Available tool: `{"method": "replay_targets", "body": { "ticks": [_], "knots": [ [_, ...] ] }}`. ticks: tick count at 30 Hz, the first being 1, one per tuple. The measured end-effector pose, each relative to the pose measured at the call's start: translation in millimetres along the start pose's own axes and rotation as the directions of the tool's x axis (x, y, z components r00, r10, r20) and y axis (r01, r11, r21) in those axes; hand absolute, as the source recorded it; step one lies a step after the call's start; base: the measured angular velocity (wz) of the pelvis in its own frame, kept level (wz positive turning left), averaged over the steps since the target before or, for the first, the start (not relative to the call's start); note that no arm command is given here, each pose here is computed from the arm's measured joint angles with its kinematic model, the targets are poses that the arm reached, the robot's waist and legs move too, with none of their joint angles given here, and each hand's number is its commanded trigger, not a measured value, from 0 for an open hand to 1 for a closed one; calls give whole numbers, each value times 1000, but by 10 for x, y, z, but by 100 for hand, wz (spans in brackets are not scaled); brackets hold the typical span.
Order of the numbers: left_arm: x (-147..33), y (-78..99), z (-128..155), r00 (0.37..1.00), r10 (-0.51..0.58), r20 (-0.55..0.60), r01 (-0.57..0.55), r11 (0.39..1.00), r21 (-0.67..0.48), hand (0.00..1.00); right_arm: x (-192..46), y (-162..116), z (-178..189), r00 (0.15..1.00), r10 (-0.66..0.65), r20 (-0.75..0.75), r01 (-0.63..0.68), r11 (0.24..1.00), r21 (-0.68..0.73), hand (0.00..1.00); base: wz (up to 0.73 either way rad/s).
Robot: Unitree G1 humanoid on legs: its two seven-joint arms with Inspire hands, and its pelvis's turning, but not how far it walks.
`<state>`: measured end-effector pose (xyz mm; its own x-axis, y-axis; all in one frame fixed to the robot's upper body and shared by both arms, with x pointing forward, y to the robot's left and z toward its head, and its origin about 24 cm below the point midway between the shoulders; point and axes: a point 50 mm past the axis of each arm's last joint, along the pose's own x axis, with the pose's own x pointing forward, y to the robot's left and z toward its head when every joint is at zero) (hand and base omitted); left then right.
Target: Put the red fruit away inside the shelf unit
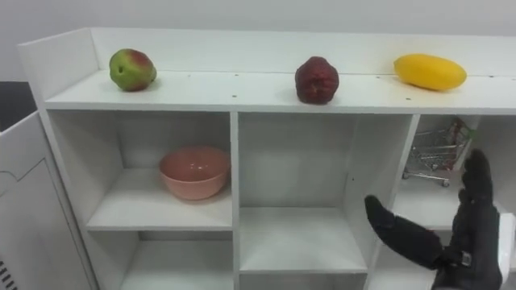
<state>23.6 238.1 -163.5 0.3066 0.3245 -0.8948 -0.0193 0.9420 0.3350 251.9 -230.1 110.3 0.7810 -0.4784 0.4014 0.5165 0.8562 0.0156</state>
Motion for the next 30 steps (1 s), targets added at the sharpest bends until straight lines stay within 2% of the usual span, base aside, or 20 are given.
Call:
{"method": "replay_targets", "body": {
  "ticks": [7,16,23,30],
  "knots": [
    [29,23,108,999,-17,32,15,997,76,0,117,100,181,996,16,89,-20,999,45,0,5],
    [44,34,138,999,-38,19,36,995,90,0,397,205,380,983,32,182,-40,998,39,0,3],
    [58,86,207,999,-29,34,25,993,114,0,446,185,394,981,63,183,-66,998,11,0,11],
    [61,42,341,997,-31,72,19,986,166,0,646,313,451,985,70,156,-78,996,48,0,5]
  ]
}}
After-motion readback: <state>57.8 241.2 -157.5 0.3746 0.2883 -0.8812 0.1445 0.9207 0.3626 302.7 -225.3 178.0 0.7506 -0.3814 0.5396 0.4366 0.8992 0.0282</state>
